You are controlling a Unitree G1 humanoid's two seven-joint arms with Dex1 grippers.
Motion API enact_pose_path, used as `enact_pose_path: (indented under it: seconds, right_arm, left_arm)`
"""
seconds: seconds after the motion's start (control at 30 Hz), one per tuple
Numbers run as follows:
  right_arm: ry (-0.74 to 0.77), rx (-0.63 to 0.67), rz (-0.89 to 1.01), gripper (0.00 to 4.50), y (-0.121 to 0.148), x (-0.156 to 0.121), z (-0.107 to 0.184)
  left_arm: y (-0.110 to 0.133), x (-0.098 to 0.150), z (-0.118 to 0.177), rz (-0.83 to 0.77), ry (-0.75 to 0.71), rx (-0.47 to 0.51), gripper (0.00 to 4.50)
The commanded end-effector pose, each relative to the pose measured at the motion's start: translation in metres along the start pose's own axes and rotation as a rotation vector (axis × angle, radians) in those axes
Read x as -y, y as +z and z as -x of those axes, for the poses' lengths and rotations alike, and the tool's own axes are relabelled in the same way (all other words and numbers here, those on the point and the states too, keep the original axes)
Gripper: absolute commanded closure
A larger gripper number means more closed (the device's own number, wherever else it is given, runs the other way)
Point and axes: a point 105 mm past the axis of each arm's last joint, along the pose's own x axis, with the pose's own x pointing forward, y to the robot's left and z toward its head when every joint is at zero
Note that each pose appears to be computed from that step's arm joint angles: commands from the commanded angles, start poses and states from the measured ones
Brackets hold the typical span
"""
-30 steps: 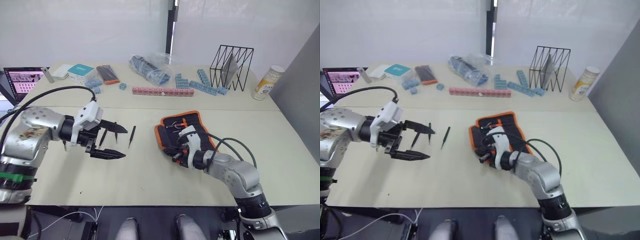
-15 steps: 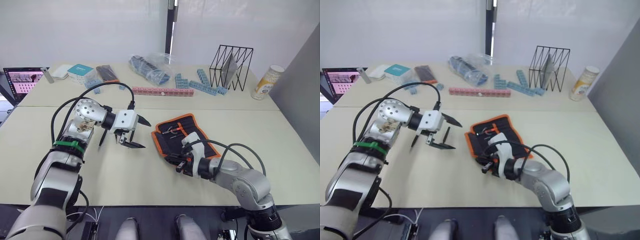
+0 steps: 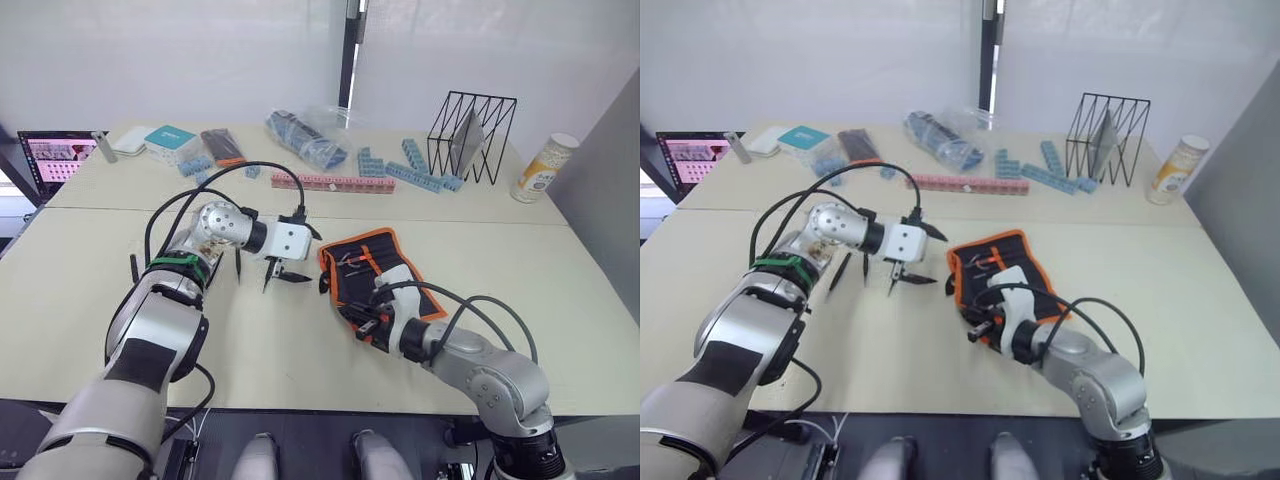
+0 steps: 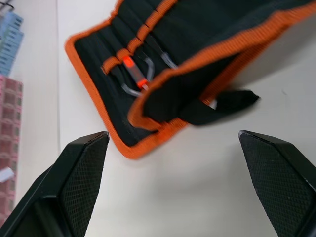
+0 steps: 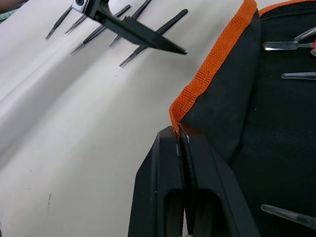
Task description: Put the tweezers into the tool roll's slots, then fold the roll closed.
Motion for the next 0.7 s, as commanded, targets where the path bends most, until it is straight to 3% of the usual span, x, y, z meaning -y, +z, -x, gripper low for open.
enact_pose_path:
  seconds: [0.03,0.4,0.5,0.7]
  right_arm:
    - [-0.003,0.024,0.026,4.45,0.005,-0.004,0.005]
    - [-0.003,0.001,0.022,4.45,-0.003,-0.008,0.009]
    - [-0.006,-0.001,0.021,4.50,-0.004,-0.008,0.009]
    - [-0.042,-0.007,0.031,4.50,-0.004,0.000,0.012]
  left_arm:
    - [0.005,-0.008,-0.004,-0.059,0.031,-0.020,0.00]
    - [0.015,-0.004,-0.029,-0.117,0.001,-0.025,0.00]
    - [0.019,-0.001,-0.030,-0.088,-0.016,0.016,0.82]
    - [0.018,0.001,-0.028,-0.142,-0.047,-0.009,2.83]
